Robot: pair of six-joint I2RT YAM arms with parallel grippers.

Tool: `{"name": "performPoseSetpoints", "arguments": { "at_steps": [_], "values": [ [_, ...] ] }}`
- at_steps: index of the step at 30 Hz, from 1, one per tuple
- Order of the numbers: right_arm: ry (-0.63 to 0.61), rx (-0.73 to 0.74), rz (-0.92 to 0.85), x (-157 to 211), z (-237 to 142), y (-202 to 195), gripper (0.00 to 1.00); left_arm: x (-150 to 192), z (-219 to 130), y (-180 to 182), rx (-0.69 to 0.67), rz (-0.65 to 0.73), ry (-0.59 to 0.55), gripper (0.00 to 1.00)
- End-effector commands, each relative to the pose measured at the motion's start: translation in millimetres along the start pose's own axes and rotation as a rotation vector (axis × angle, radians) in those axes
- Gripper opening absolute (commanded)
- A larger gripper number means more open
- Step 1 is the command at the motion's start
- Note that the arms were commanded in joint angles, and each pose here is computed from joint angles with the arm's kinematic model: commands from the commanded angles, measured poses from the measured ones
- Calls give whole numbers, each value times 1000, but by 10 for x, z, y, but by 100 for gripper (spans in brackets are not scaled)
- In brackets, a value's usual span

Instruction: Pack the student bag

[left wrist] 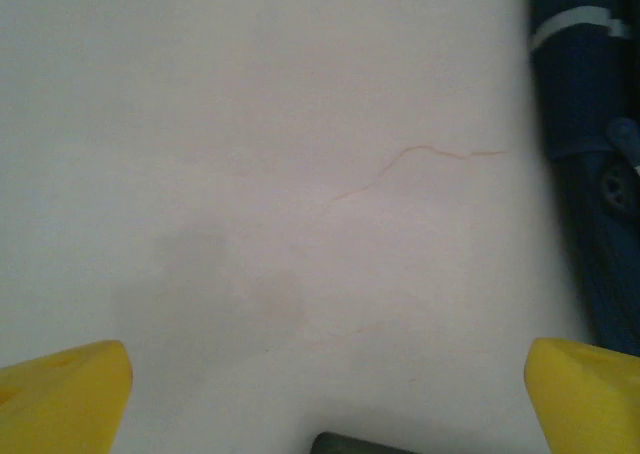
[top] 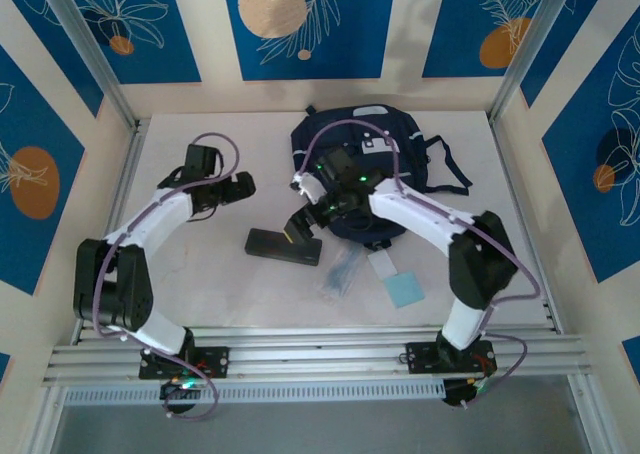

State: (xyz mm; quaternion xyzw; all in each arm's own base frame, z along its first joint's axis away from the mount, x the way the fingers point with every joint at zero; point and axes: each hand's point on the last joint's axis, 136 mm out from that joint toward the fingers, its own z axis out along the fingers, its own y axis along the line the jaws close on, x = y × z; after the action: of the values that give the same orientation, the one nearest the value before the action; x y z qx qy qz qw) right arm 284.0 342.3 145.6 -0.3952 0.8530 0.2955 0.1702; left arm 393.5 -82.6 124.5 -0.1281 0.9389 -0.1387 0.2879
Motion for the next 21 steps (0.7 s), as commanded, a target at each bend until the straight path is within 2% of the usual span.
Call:
{"name": "performPoseSetpoints", "arguments": {
  "at_steps": [1,4,9,16,21],
  "values": [
    [45,66,-131,-18,222,-119,99,-95,-179,165,-2,-108,-68,100],
    [79,96,-185,11,466,-185,99,-44,-241,287,10,-147,-68,100],
    [113,106,-226,47,727,-248,99,69,-235,363,13,-135,-42,100],
    [175,99,-291,285,977,-55,99,145,-293,412,57,-184,-75,100],
    [216,132,-333,455,1072,70,99,121,-383,327,105,-167,-93,100]
  ]
}}
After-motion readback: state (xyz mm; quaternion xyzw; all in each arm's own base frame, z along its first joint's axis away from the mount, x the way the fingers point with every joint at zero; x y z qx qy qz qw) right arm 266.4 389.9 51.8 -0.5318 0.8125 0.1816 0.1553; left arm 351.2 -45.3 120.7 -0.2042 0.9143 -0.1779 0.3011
